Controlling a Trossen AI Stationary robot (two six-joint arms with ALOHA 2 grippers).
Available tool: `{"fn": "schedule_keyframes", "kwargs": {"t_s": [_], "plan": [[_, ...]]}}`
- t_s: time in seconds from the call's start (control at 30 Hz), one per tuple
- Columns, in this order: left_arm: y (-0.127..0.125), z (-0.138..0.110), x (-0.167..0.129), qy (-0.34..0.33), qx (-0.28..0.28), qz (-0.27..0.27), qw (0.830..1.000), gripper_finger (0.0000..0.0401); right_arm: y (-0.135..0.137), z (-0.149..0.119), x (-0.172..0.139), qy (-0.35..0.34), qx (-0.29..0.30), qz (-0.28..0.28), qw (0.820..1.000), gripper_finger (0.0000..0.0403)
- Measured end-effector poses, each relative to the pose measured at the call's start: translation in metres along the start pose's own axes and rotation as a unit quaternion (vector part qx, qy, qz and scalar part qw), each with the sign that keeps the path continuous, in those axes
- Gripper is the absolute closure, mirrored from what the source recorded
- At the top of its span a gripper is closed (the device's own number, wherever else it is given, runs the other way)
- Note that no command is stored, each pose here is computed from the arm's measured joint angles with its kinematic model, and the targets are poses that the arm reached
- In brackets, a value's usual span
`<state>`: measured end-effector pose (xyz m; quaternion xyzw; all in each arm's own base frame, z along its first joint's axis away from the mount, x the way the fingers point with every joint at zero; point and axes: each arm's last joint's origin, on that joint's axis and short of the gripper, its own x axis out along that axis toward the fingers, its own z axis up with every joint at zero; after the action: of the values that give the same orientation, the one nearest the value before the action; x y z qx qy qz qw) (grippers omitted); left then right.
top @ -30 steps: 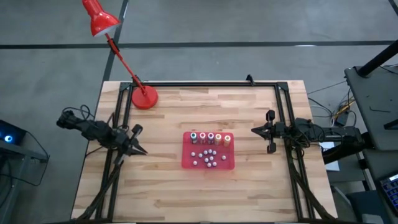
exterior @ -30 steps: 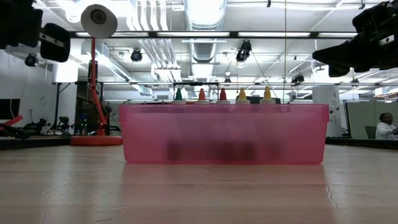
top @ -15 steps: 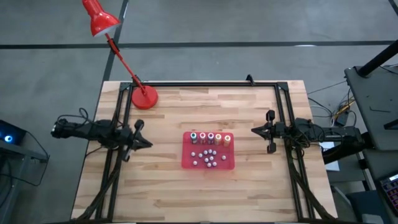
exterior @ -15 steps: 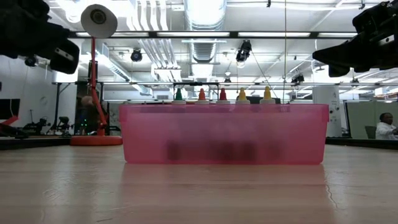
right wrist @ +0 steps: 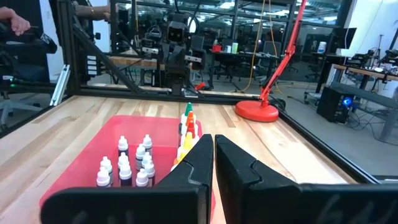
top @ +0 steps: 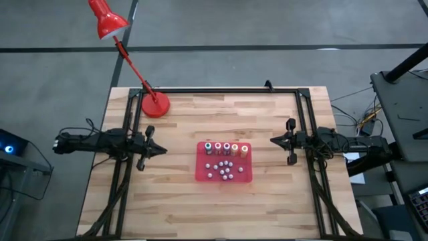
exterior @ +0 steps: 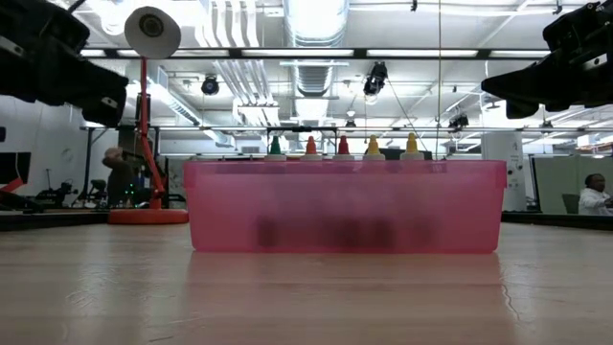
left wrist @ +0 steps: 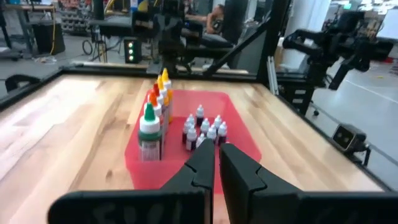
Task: Pick & Place food coloring
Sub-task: Return to Home Position
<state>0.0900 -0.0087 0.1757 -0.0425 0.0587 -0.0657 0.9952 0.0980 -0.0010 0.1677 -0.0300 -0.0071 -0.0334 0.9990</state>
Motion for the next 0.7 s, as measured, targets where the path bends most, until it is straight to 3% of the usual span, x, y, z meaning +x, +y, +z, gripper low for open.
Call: {"fn": "schedule_keyframes", "kwargs": {"t_s": [0.7], "plan": [[0.0018, -0.0053, 0.0075, -0.076, 0.008, 0.003, 0.997, 0.0401, 0.0, 0.0, 0.0, 0.0, 0.0, 0.0, 1.0, 0.0394]]}}
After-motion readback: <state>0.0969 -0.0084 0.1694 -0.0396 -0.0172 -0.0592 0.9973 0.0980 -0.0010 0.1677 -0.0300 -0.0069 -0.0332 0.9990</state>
